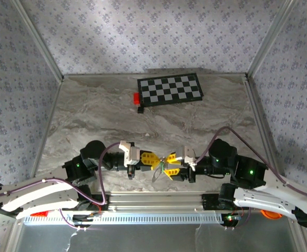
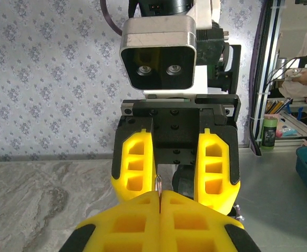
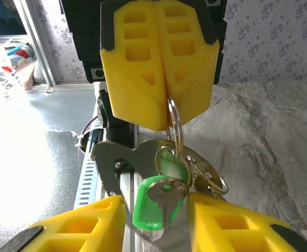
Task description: Put the keys on the keyring
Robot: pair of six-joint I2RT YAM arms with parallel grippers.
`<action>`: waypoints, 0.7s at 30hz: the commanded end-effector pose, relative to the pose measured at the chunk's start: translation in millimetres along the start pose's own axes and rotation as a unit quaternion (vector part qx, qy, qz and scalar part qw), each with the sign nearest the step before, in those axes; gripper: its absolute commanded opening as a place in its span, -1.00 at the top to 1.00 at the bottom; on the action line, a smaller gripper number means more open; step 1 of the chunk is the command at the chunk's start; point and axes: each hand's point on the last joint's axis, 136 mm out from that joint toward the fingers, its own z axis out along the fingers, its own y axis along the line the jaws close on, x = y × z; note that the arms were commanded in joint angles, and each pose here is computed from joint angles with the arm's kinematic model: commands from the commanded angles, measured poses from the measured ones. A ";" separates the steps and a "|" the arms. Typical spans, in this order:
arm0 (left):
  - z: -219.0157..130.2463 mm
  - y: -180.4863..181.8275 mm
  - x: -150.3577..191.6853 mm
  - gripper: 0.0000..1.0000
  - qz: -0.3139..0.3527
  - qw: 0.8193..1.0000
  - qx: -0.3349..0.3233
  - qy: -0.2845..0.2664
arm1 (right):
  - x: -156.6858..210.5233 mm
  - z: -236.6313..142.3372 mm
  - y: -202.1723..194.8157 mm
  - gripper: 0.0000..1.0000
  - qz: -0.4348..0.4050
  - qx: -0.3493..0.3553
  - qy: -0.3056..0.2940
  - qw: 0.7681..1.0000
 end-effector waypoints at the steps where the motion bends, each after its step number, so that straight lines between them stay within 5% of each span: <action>1: -4.1 -1.1 -19.1 1.00 0.011 0.999 -0.003 -0.035 | -3.4 2.3 -0.6 0.20 0.007 0.000 -0.012 1.000; 8: -4.5 -1.2 -18.6 1.00 0.010 0.999 -0.003 -0.035 | -3.3 5.9 -3.6 0.10 0.009 0.005 -0.018 1.000; 21: -5.1 -2.4 -19.2 1.00 0.010 0.999 0.000 -0.036 | 0.9 10.2 -8.2 0.36 0.009 0.015 -0.018 1.000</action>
